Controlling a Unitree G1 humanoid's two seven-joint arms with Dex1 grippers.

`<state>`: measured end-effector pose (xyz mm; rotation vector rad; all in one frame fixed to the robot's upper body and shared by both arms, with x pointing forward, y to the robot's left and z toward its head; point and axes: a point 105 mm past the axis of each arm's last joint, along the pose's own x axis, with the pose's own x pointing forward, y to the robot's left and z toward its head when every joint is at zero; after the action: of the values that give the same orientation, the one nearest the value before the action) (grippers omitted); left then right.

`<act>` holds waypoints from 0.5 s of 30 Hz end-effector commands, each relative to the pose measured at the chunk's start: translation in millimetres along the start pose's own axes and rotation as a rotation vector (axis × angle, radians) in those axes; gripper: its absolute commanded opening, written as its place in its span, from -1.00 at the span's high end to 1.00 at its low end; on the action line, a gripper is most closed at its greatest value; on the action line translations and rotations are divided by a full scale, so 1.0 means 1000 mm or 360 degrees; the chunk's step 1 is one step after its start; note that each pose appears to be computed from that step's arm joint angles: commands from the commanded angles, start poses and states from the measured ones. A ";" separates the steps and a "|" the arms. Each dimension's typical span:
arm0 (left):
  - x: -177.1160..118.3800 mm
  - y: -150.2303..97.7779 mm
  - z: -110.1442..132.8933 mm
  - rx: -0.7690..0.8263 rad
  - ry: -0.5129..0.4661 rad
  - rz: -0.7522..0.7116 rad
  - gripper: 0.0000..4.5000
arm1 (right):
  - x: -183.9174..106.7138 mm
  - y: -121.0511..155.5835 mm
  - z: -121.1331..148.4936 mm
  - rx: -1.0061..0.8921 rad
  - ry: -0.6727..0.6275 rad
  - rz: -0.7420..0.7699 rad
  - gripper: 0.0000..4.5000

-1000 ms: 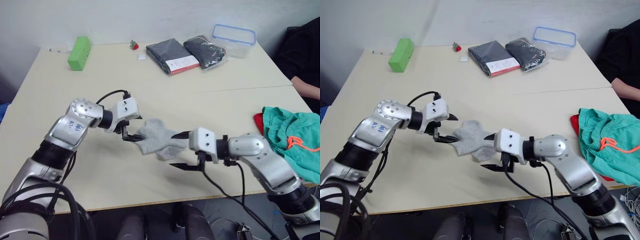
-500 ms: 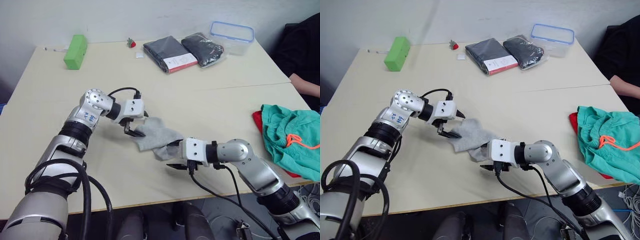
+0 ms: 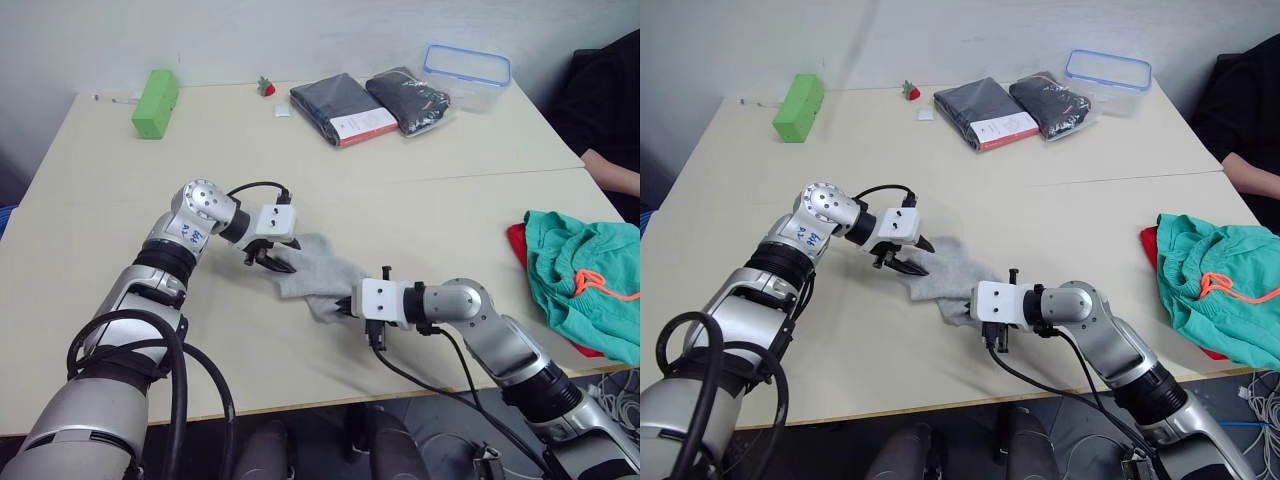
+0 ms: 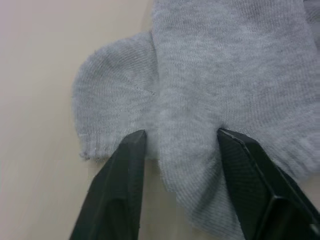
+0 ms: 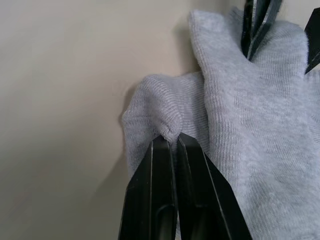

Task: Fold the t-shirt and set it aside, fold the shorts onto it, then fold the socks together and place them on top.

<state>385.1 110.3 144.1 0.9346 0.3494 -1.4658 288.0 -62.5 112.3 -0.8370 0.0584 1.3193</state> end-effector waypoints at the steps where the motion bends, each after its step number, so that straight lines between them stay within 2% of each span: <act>1: 0.002 -0.016 -0.009 -0.0036 0.0032 -0.0117 0.50 | -0.011 -0.002 0.013 -0.0121 -0.0090 0.0052 1.00; 5: -0.003 -0.033 -0.009 -0.0023 0.0037 -0.0178 0.99 | -0.020 -0.002 0.008 -0.0250 -0.0103 0.0156 1.00; 8: -0.008 -0.050 -0.007 -0.0068 0.0041 -0.0217 0.99 | -0.026 -0.001 0.004 -0.0358 -0.0122 0.0241 1.00; 15: -0.014 -0.107 0.000 -0.0259 0.0129 -0.0330 0.99 | -0.037 -0.001 0.000 -0.0676 -0.0212 0.0431 1.00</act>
<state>294.9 135.7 124.8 0.8645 0.5681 -1.5583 279.8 -89.1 123.5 -1.0767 -0.1626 1.6428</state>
